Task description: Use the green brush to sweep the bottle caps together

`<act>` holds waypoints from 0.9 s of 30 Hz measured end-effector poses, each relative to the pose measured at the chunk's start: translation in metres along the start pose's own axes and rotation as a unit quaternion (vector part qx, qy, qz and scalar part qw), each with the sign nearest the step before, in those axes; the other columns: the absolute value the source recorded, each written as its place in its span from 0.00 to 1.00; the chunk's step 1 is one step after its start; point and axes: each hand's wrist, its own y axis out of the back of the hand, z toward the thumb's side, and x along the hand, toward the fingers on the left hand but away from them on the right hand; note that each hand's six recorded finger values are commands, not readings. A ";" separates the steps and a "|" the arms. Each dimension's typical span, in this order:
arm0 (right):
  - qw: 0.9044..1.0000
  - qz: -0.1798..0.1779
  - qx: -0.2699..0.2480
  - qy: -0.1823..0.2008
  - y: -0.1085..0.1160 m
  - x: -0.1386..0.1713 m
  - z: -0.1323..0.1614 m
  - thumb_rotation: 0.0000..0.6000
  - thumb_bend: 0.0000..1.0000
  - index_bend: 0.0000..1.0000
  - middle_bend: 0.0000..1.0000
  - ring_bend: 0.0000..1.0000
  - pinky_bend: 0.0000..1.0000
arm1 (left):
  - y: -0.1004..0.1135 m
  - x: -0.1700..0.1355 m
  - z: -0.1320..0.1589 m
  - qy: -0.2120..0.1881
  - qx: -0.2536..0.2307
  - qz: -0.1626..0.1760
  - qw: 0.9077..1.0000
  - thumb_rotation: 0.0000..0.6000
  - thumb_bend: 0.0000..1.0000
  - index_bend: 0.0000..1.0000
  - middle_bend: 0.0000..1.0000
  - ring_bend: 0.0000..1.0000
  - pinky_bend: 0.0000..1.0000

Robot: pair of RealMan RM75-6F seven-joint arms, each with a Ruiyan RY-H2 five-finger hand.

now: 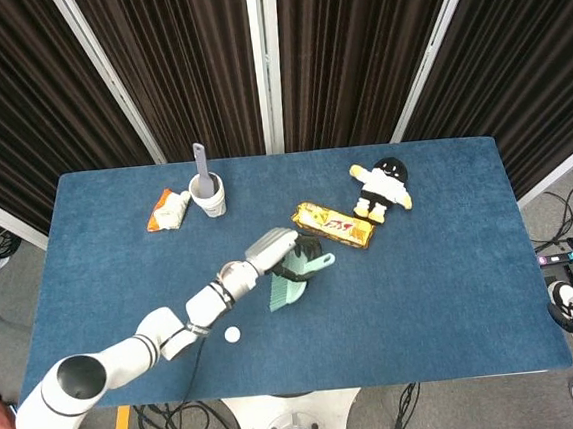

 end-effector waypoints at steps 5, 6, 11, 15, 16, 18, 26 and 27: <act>1.000 0.010 -0.001 0.029 -0.005 -0.018 0.009 1.00 0.13 0.00 0.10 0.00 0.00 | 0.027 -0.033 -0.014 0.032 0.001 0.045 0.998 1.00 0.41 0.55 0.60 0.47 0.40; 0.999 0.012 0.000 0.035 -0.007 -0.022 0.011 1.00 0.13 0.00 0.10 0.00 0.00 | 0.031 -0.040 -0.017 0.039 0.004 0.052 0.998 1.00 0.41 0.55 0.60 0.47 0.40; 0.998 0.020 0.003 0.056 -0.010 -0.037 0.019 1.00 0.13 0.00 0.10 0.00 0.00 | 0.041 -0.084 -0.029 0.080 0.021 0.088 0.993 1.00 0.41 0.55 0.59 0.47 0.39; 0.998 0.026 0.002 0.062 -0.013 -0.042 0.021 1.00 0.14 0.00 0.10 0.00 0.00 | 0.039 -0.116 -0.030 0.111 0.025 0.115 0.987 1.00 0.41 0.55 0.59 0.47 0.39; 0.998 0.029 0.002 0.063 -0.014 -0.042 0.022 1.00 0.14 0.00 0.10 0.00 0.00 | 0.038 -0.125 -0.031 0.120 0.030 0.124 0.985 1.00 0.41 0.55 0.59 0.47 0.39; 0.997 0.034 0.005 0.063 -0.016 -0.042 0.022 1.00 0.14 0.00 0.10 0.00 0.00 | 0.036 -0.138 -0.031 0.133 0.039 0.137 0.981 1.00 0.41 0.55 0.59 0.47 0.37; 0.998 0.033 0.016 0.059 -0.014 -0.043 0.022 1.00 0.15 0.00 0.09 0.00 0.00 | 0.005 -0.178 -0.025 0.187 0.050 0.167 0.967 1.00 0.41 0.55 0.59 0.47 0.28; 0.998 0.033 0.016 0.058 -0.014 -0.042 0.022 1.00 0.15 0.00 0.09 0.00 0.00 | 0.001 -0.179 -0.024 0.190 0.049 0.170 0.966 1.00 0.41 0.55 0.59 0.47 0.28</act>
